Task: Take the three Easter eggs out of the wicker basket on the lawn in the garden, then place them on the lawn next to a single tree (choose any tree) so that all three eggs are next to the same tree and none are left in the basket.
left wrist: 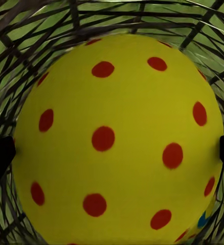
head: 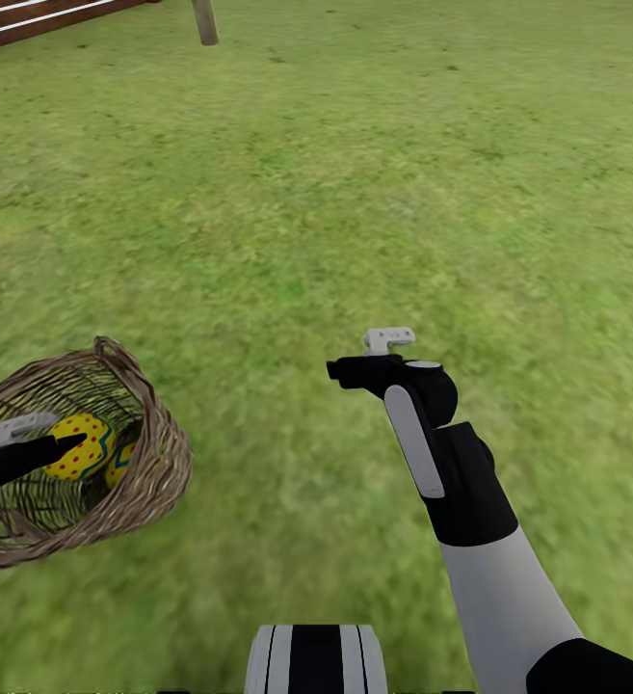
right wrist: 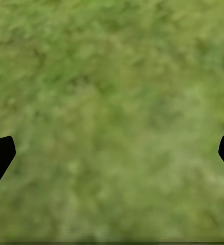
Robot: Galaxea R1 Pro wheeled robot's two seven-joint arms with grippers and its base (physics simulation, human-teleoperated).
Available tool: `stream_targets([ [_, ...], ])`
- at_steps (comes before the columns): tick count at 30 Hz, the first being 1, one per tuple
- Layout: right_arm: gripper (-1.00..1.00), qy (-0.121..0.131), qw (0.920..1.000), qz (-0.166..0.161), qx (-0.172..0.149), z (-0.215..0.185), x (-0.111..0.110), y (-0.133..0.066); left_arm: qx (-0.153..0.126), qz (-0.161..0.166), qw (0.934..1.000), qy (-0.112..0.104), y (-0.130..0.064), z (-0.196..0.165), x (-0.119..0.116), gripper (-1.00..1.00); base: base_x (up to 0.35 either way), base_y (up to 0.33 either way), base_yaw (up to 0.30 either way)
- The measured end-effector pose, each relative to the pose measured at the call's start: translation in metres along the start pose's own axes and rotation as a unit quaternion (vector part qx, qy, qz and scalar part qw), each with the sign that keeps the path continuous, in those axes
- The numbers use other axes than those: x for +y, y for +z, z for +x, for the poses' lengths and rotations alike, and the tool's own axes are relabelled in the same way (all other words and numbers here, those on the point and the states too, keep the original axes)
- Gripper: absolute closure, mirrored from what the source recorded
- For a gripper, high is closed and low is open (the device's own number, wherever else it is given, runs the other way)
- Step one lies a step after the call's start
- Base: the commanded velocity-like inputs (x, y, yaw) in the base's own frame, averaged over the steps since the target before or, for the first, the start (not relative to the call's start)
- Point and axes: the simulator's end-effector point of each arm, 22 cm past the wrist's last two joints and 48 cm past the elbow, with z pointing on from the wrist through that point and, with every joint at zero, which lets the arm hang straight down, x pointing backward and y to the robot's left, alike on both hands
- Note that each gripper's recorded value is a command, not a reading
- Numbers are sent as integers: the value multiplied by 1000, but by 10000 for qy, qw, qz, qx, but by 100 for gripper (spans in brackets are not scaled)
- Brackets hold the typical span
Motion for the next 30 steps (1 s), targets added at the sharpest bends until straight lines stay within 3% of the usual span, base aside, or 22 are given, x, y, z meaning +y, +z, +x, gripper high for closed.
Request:
stream_targets([
  [30,-100,-2,10000,-11,26,2,1,1,-127,18,9999,78,-4,-11,-4,100,-46,0,0],
])
